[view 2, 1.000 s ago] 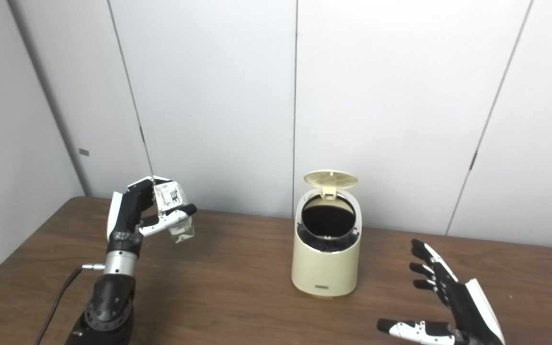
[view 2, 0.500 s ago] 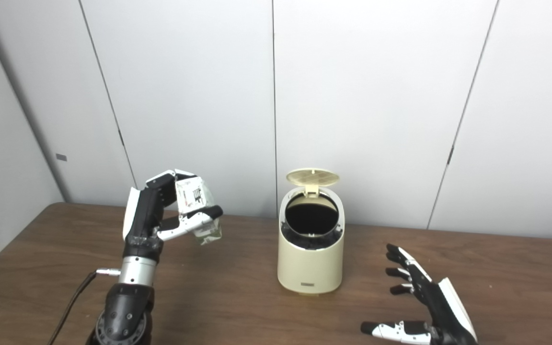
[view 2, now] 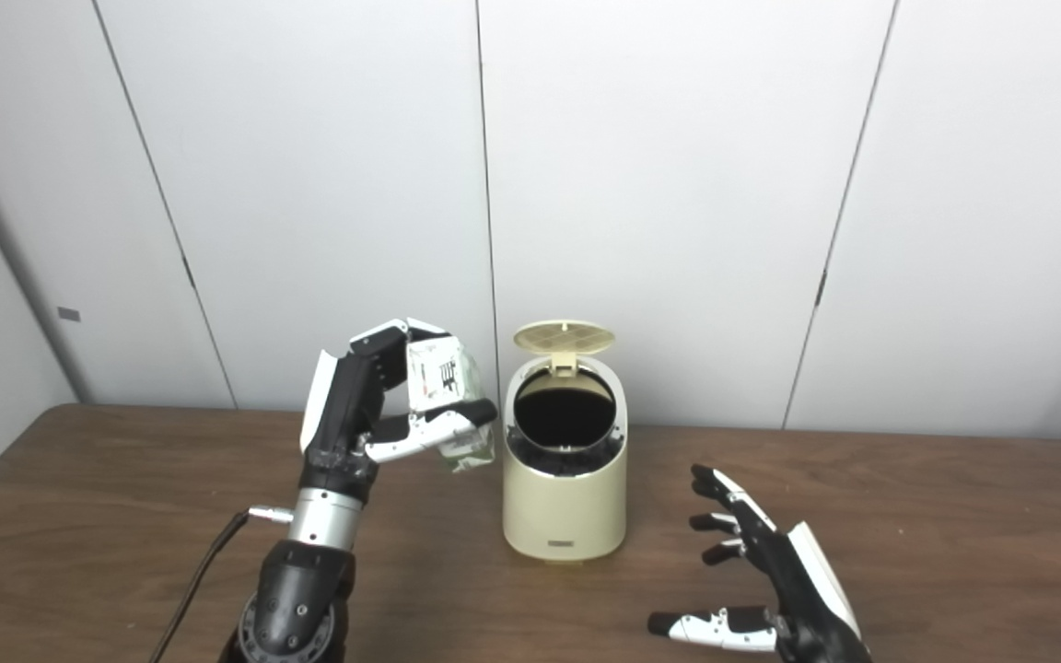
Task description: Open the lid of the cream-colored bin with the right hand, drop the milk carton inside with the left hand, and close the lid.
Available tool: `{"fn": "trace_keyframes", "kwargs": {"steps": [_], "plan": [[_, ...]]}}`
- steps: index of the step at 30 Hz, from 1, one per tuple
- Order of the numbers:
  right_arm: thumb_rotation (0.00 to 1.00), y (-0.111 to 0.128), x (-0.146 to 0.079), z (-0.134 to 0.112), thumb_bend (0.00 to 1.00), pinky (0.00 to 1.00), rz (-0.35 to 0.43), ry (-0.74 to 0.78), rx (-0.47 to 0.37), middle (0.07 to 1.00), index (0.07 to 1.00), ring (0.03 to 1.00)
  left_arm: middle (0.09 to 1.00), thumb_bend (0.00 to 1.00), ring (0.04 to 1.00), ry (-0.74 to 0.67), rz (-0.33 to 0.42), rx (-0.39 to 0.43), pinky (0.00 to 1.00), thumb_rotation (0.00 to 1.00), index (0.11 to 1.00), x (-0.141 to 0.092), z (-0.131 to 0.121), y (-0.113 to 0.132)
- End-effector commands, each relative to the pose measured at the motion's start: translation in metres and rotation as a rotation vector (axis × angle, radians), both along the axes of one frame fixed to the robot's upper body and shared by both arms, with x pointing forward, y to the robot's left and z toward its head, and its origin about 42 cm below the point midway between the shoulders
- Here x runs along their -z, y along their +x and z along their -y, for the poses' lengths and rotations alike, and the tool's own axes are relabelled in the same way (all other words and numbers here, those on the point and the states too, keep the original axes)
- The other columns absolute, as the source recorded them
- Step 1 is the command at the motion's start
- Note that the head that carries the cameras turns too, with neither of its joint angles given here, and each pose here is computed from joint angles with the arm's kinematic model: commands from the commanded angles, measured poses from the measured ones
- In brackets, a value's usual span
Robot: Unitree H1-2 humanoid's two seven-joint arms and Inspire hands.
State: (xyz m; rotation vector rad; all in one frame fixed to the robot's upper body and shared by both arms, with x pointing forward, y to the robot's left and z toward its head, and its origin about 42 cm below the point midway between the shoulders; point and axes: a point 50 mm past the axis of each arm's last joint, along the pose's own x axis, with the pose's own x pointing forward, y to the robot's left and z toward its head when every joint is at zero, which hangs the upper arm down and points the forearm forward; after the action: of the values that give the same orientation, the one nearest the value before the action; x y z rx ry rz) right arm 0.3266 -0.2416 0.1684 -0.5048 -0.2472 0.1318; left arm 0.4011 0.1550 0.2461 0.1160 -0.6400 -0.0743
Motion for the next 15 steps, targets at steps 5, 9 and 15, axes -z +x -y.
{"fn": "trace_keyframes", "kwargs": {"steps": [5,9,15], "plan": [[0.16,0.003,-0.022,-0.006,0.78,0.58,0.107,0.002,-0.01,0.883,0.894,0.743,0.481,0.52,0.496,-0.005,0.198,0.077,0.48,0.0,0.497,-0.031,0.022,0.019],[0.16,0.002,-0.023,-0.005,0.79,0.62,0.104,0.007,0.002,0.883,0.891,0.757,0.481,0.52,0.496,0.029,0.204,0.083,0.49,0.0,0.498,-0.031,0.03,0.028],[0.16,0.001,-0.024,-0.004,0.8,0.62,0.108,0.01,0.008,0.885,0.889,0.773,0.482,0.52,0.498,0.097,0.2,0.089,0.5,0.0,0.496,-0.031,0.047,0.041]]}}
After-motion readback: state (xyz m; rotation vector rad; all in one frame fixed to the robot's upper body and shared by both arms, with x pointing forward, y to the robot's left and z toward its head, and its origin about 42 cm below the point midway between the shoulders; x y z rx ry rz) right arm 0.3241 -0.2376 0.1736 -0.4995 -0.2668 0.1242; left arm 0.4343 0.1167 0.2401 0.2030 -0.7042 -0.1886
